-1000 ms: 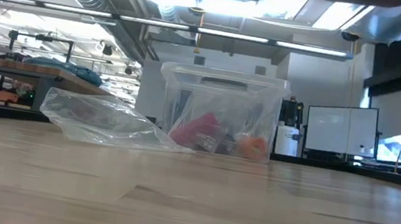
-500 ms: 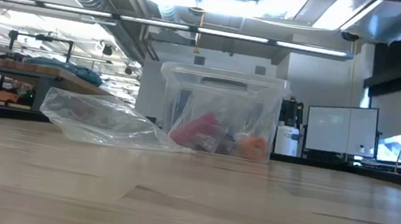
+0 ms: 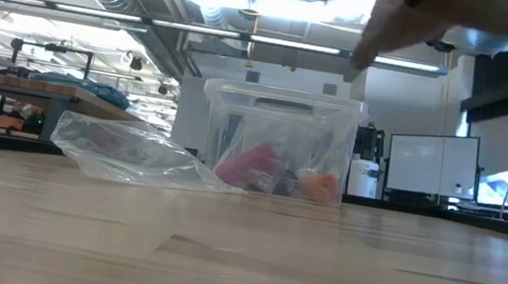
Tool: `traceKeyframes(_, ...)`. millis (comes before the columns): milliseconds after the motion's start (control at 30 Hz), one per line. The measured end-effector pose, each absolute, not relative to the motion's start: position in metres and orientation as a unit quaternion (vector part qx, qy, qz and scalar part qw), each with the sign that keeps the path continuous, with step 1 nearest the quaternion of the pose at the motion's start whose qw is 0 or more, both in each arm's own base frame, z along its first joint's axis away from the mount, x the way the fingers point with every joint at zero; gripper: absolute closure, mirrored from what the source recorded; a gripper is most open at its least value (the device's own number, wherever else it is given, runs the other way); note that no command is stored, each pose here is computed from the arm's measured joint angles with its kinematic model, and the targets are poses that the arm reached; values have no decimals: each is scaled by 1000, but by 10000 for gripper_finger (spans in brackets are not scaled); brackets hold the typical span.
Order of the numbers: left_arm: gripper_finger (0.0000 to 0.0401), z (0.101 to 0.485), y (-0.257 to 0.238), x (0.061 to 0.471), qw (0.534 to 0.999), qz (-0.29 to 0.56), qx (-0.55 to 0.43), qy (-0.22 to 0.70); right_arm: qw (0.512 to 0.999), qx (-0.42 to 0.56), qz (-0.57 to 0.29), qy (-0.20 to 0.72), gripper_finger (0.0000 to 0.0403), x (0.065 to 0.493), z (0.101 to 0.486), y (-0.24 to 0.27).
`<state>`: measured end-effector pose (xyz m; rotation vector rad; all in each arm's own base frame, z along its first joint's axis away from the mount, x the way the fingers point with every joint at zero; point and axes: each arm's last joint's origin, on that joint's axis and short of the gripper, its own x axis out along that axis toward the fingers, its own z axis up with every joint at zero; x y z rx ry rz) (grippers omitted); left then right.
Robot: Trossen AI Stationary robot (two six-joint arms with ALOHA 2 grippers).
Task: Roll bandage
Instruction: Roll the brown bandage
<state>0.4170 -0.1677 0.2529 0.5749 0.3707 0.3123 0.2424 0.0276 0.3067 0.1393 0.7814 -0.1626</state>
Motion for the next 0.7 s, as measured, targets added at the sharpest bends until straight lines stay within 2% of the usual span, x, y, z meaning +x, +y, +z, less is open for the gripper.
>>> traceKeyframes(100, 400, 250, -160, 420, 943, 134, 241, 186, 911, 68, -78, 400, 160, 241, 303, 28)
traceKeyframes(233, 400, 246, -149, 425, 957, 105, 183, 199, 904, 86, -81, 411, 135, 238, 302, 28)
traceKeyframes(333, 400, 244, -139, 428, 967, 82, 126, 206, 902, 111, -92, 408, 128, 237, 302, 28)
traceKeyframes(433, 400, 242, -131, 432, 973, 33, 77, 215, 886, 188, -122, 406, 128, 237, 301, 28)
traceKeyframes(500, 400, 242, -127, 434, 974, 3, 49, 221, 877, 216, -111, 415, 128, 239, 299, 30)
traceKeyframes(700, 400, 240, -126, 434, 973, 1, 19, 230, 856, 242, -62, 452, 127, 237, 295, 34)
